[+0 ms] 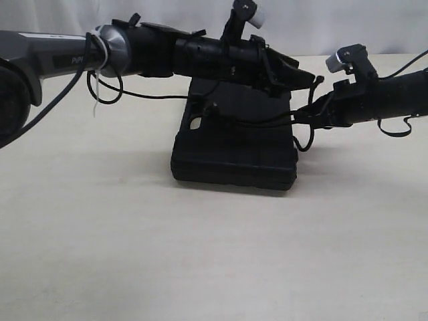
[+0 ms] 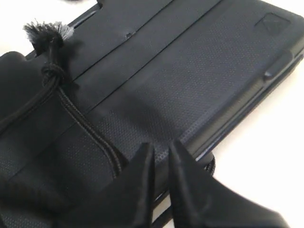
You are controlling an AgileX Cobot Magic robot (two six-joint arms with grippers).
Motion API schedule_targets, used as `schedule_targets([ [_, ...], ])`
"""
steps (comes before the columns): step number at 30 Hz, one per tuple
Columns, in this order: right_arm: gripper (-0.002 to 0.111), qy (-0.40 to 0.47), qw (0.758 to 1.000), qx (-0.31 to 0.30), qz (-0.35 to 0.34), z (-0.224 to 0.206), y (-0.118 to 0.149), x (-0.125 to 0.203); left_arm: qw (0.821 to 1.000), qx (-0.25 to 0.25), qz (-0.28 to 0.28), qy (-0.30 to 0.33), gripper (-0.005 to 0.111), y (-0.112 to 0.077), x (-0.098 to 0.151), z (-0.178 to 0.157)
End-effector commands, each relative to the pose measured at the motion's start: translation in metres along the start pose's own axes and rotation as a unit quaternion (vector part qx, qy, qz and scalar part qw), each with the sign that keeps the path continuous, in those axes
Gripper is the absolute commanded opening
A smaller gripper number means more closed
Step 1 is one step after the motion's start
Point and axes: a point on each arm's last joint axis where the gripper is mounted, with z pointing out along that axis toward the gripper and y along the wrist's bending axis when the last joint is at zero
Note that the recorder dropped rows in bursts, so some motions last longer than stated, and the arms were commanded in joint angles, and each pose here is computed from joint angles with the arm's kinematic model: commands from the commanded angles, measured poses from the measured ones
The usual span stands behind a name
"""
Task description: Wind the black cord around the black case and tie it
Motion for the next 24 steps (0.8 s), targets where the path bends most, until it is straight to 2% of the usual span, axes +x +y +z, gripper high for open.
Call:
schedule_targets([
  [1, 0.011, -0.005, 1.0, -0.006, -0.006, -0.0008, 0.0016, -0.0016, 0.999, -0.012, 0.033, 0.013, 0.054, -0.0115, 0.0055, 0.02],
  [12, 0.011, -0.008, 1.0, -0.005, -0.003, -0.0008, 0.0015, -0.0022, 0.999, -0.001, 0.042, 0.02, 0.052, -0.0165, 0.0076, 0.0238],
  [14, 0.011, -0.008, 1.0, -0.005, -0.003, -0.0008, 0.0015, -0.0022, 0.999, -0.005, 0.042, 0.02, 0.042, -0.0158, 0.0077, 0.0238],
  [18, 0.011, -0.008, 1.0, -0.005, -0.003, -0.0008, 0.0015, -0.0022, 0.999, -0.018, 0.039, 0.019, 0.005, -0.0135, 0.0073, 0.0237],
  [19, 0.011, -0.007, 1.0, -0.006, -0.004, -0.0008, 0.0015, -0.002, 0.999, -0.019, 0.042, 0.016, 0.0, -0.0132, 0.0068, 0.0237],
  [24, 0.011, -0.007, 1.0, -0.006, -0.004, -0.0008, 0.0015, -0.002, 0.999, -0.023, 0.027, -0.003, 0.0, -0.0085, 0.0027, 0.0186],
])
